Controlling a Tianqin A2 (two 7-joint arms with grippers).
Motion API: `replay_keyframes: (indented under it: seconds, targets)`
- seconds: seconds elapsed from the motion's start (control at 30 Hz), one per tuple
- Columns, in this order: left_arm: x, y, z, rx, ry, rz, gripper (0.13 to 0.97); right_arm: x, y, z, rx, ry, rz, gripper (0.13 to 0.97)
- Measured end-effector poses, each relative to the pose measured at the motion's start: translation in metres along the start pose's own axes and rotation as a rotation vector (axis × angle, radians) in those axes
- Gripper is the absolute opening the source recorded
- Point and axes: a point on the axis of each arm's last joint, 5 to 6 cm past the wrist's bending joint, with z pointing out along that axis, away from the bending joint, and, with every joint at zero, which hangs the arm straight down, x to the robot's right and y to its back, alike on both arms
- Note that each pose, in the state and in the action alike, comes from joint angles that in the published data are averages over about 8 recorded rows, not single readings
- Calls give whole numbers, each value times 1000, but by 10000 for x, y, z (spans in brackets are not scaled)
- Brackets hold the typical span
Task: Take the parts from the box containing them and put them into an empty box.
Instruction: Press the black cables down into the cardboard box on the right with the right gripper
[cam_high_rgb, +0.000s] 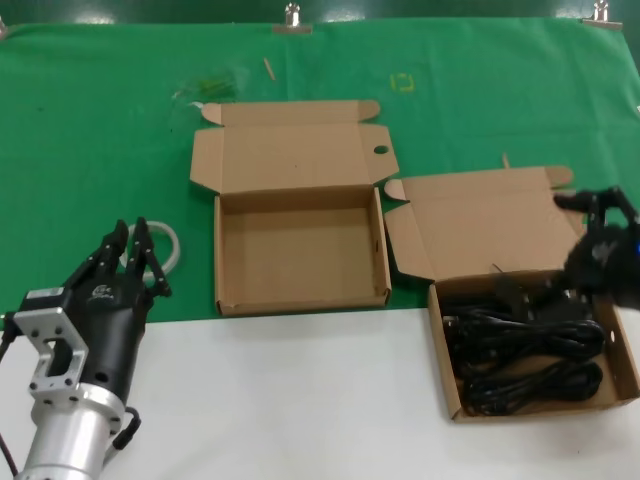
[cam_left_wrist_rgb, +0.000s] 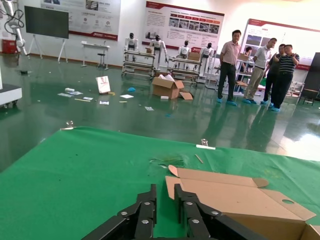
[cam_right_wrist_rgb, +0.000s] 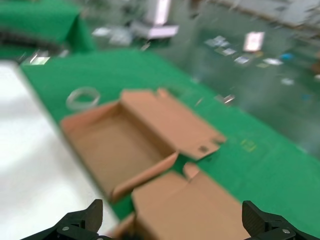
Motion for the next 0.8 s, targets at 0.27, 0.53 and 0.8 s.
replay_keyframes:
  seconds: [0.27, 0.53, 0.8]
  targets:
    - [0, 0, 0, 0, 0, 0, 193, 48, 98, -126, -143, -179, -210, 966]
    - [0, 0, 0, 0, 0, 0, 162, 149, 268, -195, -222, -368, -392, 966]
    - [0, 0, 0, 0, 0, 0, 156, 347, 343, -104, -244, -425, -486, 966]
